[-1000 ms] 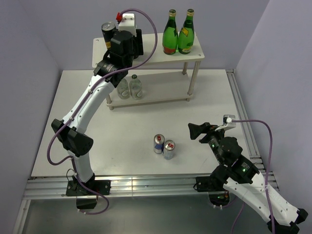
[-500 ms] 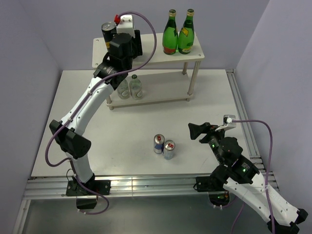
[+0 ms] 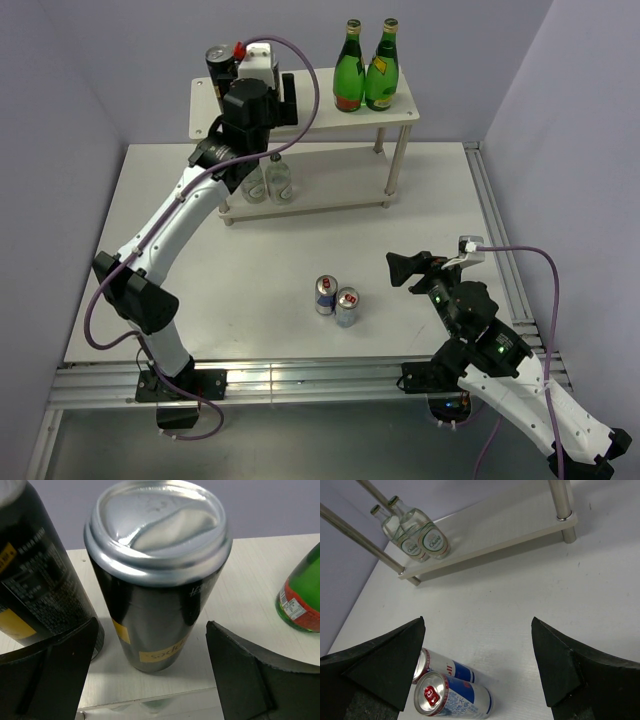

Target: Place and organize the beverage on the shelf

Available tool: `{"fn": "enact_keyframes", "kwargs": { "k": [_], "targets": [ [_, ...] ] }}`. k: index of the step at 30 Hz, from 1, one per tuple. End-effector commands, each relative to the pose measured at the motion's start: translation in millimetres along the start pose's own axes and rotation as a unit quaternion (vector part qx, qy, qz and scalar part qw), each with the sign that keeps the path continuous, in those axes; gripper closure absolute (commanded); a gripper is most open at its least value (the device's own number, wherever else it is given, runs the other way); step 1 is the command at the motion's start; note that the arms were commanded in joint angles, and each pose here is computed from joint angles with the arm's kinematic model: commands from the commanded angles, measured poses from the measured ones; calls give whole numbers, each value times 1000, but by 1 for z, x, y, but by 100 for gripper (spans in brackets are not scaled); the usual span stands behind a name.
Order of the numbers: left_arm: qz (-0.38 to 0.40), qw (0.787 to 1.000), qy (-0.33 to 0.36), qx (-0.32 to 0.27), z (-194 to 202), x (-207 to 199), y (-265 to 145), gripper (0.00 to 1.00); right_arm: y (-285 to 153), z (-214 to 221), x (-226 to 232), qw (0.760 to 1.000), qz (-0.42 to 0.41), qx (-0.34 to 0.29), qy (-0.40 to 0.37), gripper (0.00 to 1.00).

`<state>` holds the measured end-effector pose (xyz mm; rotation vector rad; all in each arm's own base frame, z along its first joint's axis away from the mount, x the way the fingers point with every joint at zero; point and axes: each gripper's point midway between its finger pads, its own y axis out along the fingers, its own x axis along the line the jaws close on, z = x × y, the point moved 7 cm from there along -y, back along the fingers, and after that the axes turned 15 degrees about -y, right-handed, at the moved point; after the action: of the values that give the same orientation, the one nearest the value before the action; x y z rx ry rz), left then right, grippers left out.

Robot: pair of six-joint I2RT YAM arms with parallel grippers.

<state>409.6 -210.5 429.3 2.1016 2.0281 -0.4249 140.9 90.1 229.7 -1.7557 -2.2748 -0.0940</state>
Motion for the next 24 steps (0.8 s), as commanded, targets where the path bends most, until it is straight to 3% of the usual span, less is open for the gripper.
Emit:
{"fn": "enact_keyframes", "kwargs": {
  "k": [1,9,17,20,23,24],
  "targets": [
    [10,1000,-16,-25,-21,-2,-17,5,-1,-4,0,1000,2,-13,6,7],
    [9,1000,-15,-17,-13,-4,-33,5,-1,-4,0,1000,1,-13,6,6],
    [4,999,-37,-24,-10,3,-90,1,-1,-4,0,1000,1,-15,6,7],
    [24,999,-36,0,11,3,-127,1,-1,-4,0,1000,0,-15,6,7],
    [49,997,-30,43,60,5,-168,1,-1,-4,2,1000,-11,-14,4,7],
    [45,996,-21,76,97,11,-177,1,0,-4,4,1000,-17,-14,2,5]
  ]
}}
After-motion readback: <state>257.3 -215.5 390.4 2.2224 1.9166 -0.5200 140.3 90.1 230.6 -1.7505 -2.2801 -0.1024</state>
